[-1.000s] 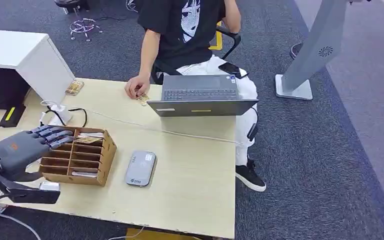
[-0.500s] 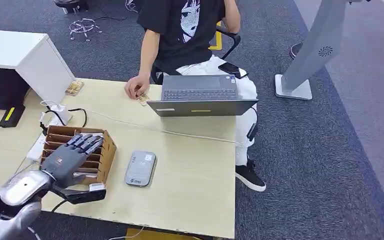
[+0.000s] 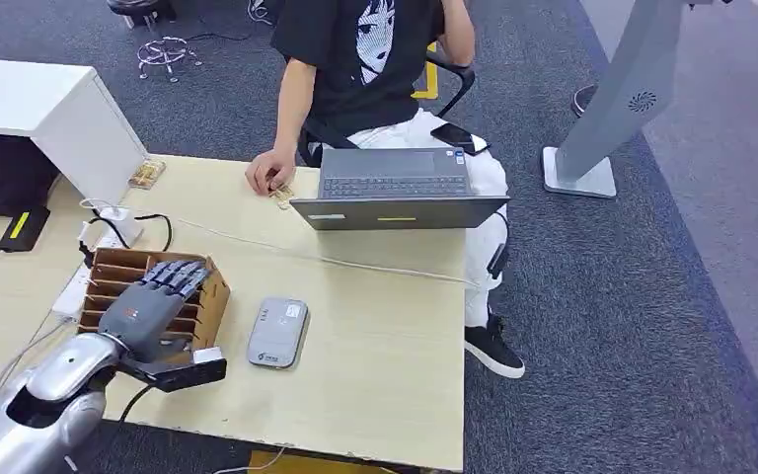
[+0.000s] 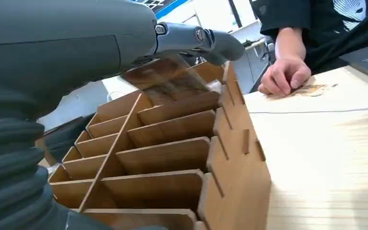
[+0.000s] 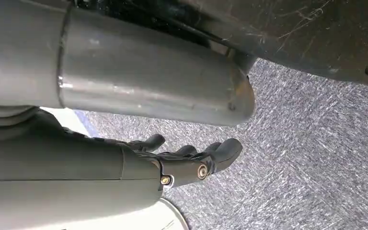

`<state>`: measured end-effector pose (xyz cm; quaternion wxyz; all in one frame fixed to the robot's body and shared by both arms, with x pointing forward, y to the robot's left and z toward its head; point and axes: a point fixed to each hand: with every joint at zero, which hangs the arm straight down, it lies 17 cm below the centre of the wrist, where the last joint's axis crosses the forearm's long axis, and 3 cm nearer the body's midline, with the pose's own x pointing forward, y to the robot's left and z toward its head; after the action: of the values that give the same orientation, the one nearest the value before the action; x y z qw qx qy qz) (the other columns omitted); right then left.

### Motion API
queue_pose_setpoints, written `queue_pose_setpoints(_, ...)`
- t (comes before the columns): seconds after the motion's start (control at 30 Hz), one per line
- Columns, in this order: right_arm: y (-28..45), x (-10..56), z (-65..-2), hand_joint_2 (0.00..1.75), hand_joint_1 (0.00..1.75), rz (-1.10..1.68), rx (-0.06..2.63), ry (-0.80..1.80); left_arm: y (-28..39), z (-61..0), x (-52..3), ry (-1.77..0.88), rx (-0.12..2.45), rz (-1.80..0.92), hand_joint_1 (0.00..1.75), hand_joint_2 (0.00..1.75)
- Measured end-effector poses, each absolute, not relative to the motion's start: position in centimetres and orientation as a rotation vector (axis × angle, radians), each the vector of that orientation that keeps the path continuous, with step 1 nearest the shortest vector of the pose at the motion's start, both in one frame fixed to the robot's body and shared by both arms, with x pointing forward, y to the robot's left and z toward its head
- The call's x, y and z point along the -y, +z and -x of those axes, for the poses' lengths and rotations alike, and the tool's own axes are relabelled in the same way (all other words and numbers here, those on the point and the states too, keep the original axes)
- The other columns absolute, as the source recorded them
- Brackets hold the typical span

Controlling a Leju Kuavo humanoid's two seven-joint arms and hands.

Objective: Pass the card to the sensor for recognition and then transmit it.

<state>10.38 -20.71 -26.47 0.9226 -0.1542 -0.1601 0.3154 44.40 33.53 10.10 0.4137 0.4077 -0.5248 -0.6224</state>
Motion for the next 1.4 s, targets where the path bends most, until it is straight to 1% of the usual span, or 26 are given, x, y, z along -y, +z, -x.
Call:
queue_pose_setpoints(0.53,-26.4,20.7,-10.4,0.0,0.0,0.317,0.336,0.648,10.5,-44.9,-32.5,-1.529,1.35,-1.016,0.0,1.75)
queue_pose_setpoints(0.67,-26.4,20.7,-10.5,0.0,0.0,0.318,0.338,0.646,12.2,-45.4,-31.2,-1.441,1.455,-1.001,0.0,1.75)
queue_pose_setpoints(0.9,-26.4,20.8,-10.5,0.0,0.0,0.321,0.339,0.645,17.9,-45.7,-27.2,-1.198,1.723,-0.908,0.0,1.75)
queue_pose_setpoints(1.07,-26.4,20.8,-10.5,0.0,0.0,0.322,0.339,0.645,20.7,-45.7,-26.3,-1.092,1.812,-0.87,0.0,1.75)
queue_pose_setpoints(1.3,-26.4,20.8,-10.5,0.0,0.0,0.321,0.338,0.642,21.4,-45.7,-26.2,-1.066,1.826,-0.861,0.0,1.75)
queue_pose_setpoints(1.4,-26.4,20.9,-10.4,0.0,0.0,0.324,0.333,0.629,19.6,-46.2,-27.4,-1.147,1.697,-0.891,0.0,1.75)
